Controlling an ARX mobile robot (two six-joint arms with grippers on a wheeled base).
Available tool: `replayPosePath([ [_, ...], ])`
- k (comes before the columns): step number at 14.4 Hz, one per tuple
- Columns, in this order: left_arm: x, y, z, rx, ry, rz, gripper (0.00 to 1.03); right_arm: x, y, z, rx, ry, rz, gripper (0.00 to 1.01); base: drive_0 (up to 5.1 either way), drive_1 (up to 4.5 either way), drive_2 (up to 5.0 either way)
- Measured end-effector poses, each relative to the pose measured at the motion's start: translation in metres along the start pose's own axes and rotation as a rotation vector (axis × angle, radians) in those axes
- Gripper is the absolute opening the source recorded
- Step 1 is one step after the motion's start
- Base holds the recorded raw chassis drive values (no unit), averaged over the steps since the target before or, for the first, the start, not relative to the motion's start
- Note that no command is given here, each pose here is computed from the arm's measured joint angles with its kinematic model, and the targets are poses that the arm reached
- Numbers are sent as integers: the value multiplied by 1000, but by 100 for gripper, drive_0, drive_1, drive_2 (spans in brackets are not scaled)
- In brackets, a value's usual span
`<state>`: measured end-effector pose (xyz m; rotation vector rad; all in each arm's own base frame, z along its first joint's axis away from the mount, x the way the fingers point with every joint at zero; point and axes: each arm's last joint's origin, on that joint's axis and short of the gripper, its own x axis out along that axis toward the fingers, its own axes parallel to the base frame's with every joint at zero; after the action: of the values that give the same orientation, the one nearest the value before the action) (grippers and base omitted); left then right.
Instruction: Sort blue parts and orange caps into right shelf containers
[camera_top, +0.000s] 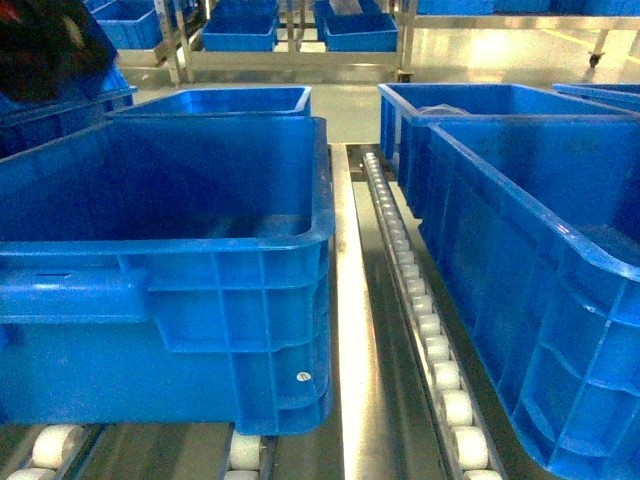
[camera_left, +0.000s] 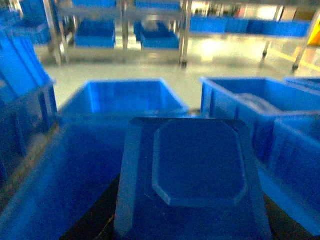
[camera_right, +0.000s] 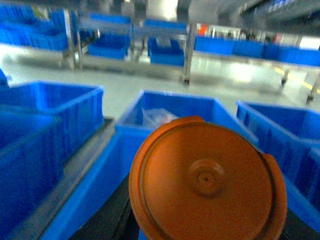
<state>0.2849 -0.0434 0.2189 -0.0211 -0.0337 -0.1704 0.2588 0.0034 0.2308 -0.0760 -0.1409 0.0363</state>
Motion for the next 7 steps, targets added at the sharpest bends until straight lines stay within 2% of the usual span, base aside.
replayPosePath([
  [1,40,10,-25,-56,131,53,43,43,1,-31,-49,153,-24,45,0,0,0],
  [4,47,13,-20,-79,113,65,43,63,1,-26,-62,127,-28,46,0,0,0],
  [7,45,12,-13,-85,92,48,56,64,4,-23,-78,102,-31,62,0,0,0],
])
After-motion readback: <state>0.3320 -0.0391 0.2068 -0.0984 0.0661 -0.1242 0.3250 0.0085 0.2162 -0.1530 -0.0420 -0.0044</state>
